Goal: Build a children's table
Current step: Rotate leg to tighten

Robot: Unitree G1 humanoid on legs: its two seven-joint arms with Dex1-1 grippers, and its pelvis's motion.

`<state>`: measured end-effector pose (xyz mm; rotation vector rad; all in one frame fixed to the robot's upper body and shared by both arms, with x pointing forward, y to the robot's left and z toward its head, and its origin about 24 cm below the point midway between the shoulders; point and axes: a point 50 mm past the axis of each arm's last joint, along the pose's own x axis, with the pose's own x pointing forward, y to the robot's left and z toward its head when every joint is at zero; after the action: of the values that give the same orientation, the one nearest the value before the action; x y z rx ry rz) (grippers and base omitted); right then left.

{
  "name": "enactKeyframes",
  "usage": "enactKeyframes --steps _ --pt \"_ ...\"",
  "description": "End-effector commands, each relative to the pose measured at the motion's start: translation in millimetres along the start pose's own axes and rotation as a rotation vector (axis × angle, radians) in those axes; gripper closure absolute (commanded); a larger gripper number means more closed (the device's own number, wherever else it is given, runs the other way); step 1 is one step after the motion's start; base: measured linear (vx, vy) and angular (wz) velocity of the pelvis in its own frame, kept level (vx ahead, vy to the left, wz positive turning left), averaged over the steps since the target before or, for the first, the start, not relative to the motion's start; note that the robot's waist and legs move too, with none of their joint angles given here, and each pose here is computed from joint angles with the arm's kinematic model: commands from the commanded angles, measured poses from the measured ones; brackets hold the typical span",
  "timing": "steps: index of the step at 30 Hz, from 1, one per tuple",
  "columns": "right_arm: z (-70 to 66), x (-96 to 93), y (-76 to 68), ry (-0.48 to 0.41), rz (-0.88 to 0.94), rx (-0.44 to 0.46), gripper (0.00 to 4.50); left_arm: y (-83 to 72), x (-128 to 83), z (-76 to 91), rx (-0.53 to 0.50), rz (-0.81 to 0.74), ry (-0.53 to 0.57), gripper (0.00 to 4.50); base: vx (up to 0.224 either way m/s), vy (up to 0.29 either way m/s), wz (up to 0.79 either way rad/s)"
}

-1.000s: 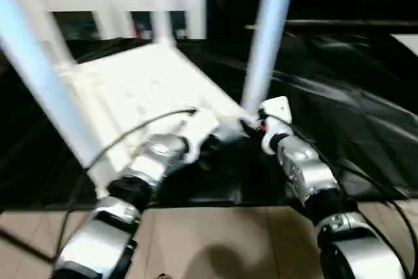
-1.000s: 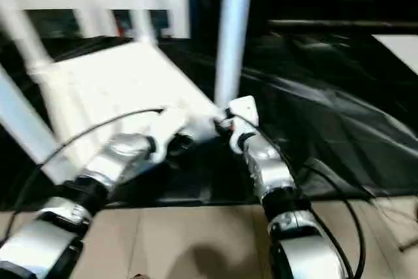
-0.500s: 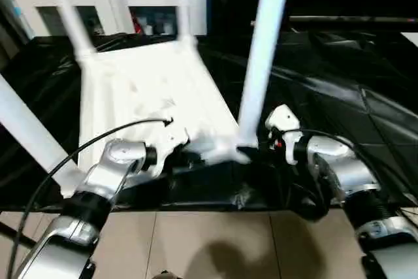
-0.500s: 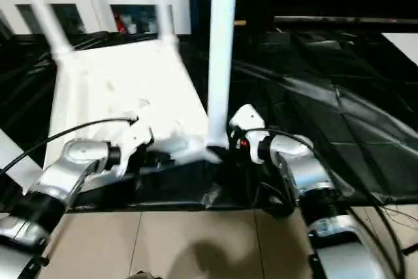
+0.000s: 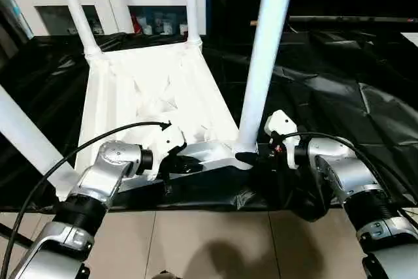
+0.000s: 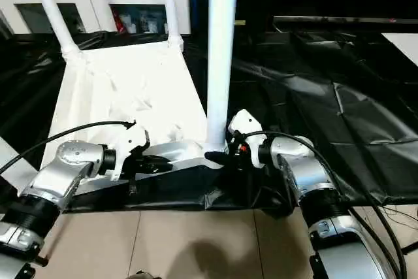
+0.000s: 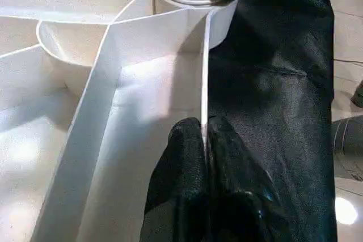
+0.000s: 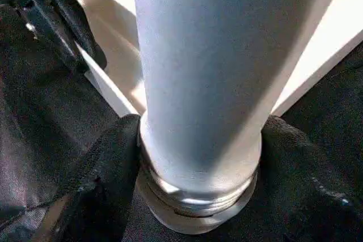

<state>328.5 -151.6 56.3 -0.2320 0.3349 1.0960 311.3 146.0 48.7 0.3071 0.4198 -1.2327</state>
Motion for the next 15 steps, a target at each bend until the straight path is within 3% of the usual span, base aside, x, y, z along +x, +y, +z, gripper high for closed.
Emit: enactKeyframes --steps 1,6,11,15 --pt "-0.8 7.2 0.9 -0.039 -0.03 0.064 1.78 -0.5 7 11.4 0.001 0.012 -0.093 4.5 0.0 0.0 0.0" --pt "-19.8 24.3 -3.5 0.012 -0.326 0.197 1.78 10.4 27 5.1 -0.029 0.224 0.012 4.5 0.0 0.0 0.0" --pt "-31.2 43.7 1.4 0.039 -0.584 0.363 1.78 15.5 53 14.8 -0.091 0.391 0.029 4.5 0.0 0.0 0.0" --pt "-24.6 65.4 13.2 0.045 -0.619 0.342 1.78 12.5 71 24.9 -0.094 0.415 0.026 4.5 0.0 0.0 0.0"
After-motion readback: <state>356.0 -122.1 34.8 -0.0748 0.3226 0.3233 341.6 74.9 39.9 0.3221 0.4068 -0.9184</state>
